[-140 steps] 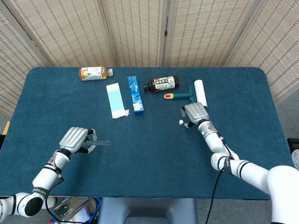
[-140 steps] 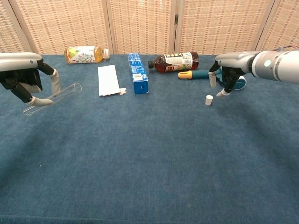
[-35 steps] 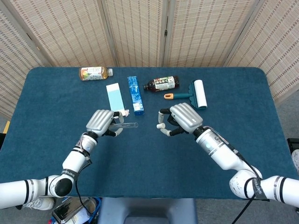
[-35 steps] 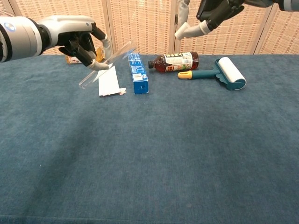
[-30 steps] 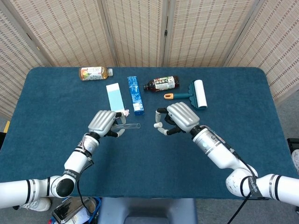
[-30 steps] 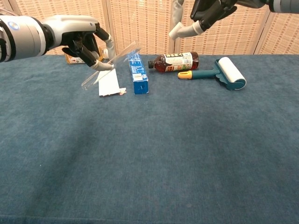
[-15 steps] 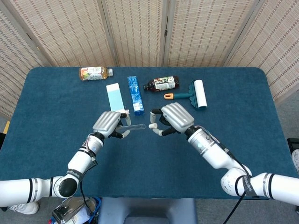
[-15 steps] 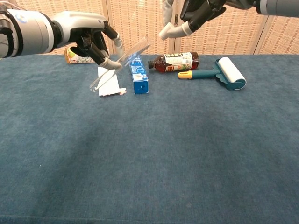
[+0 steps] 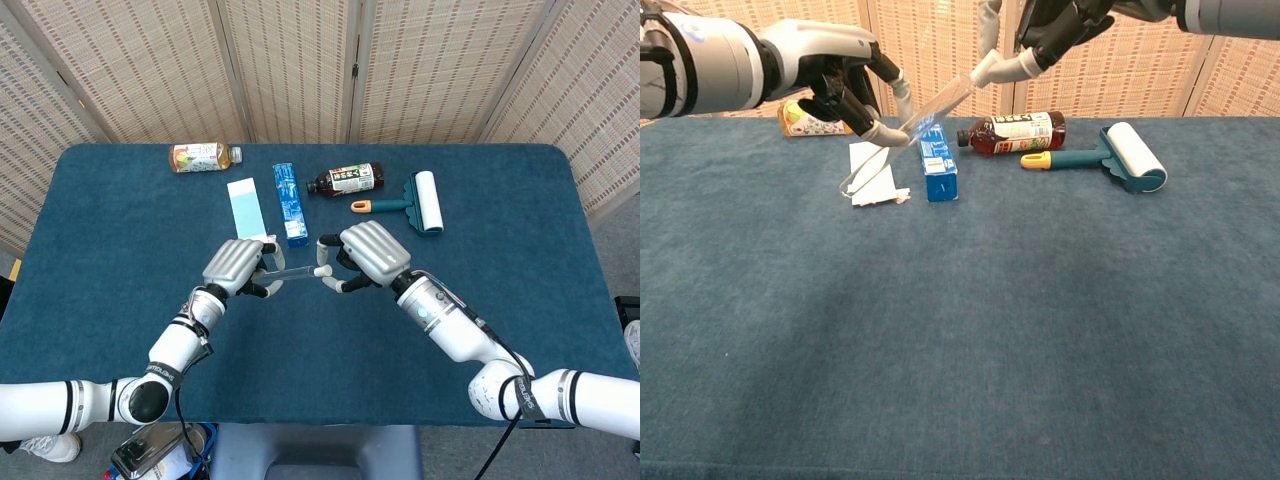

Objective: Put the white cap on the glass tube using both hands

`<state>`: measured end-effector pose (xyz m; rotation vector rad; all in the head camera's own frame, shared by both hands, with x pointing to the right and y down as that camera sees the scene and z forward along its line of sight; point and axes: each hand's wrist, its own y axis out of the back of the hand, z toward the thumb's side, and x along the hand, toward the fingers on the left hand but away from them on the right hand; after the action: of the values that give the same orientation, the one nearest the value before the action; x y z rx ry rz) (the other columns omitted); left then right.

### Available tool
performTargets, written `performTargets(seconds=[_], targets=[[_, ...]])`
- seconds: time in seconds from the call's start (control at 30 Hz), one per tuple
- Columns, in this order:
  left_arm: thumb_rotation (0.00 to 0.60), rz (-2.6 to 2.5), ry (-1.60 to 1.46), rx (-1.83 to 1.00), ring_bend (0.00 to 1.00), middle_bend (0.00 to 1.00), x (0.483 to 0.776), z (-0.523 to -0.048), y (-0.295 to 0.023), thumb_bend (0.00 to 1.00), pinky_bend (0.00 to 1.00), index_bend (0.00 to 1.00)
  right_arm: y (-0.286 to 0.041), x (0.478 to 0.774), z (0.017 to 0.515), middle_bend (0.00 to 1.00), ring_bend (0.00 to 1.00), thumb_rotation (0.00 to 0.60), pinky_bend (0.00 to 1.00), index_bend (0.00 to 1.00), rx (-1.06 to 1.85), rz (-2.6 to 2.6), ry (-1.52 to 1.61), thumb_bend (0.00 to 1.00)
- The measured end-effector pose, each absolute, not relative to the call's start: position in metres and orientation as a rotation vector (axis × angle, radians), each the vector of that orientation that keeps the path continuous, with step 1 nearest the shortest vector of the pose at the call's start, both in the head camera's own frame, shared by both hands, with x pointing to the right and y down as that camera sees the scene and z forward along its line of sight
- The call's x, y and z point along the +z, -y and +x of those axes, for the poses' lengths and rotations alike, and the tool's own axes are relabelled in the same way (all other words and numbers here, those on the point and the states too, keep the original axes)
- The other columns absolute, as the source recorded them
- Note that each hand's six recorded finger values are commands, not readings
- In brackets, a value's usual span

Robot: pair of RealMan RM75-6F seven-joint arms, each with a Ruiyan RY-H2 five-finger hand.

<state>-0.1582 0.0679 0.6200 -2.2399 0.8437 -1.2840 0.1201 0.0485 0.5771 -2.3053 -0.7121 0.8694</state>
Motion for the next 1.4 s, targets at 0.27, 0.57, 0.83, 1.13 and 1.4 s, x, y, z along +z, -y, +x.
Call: performTargets(seconds=[0.27, 0.57, 0.83, 1.13, 1.4], targets=[[0.600, -2.243, -0.840, -1.287, 1.00, 1.00, 0.620, -0.156, -0.069, 0.40, 1.00, 0.64, -0.048, 0.579, 0.119, 1.00, 1.00, 0.600, 1.00, 0.64, 0.875, -2.299, 0.707, 0.58], [0.600, -2.244, -0.831, -1.292, 1.00, 1.00, 0.620, -0.153, -0.070, 0.40, 1.00, 0.64, -0.048, 0.582, 0.116, 1.00, 1.00, 0.600, 1.00, 0.64, 0.875, -2.302, 0.705, 0.58], [0.600, -2.244, -0.816, -1.299, 1.00, 1.00, 0.622, -0.150, -0.072, 0.40, 1.00, 0.64, -0.048, 0.584, 0.113, 1.00, 1.00, 0.600, 1.00, 0.64, 0.873, -2.308, 0.702, 0.58], [0.600, -2.252, -0.810, -1.308, 1.00, 1.00, 0.623, -0.148, -0.074, 0.40, 1.00, 0.64, -0.049, 0.586, 0.111, 1.00, 1.00, 0.600, 1.00, 0.64, 0.869, -2.317, 0.701, 0.58], [0.600, -2.268, -0.811, -1.303, 1.00, 1.00, 0.622, -0.145, -0.074, 0.40, 1.00, 0.64, -0.050, 0.586, 0.107, 1.00, 1.00, 0.600, 1.00, 0.65, 0.844, -2.328, 0.716, 0.58]])
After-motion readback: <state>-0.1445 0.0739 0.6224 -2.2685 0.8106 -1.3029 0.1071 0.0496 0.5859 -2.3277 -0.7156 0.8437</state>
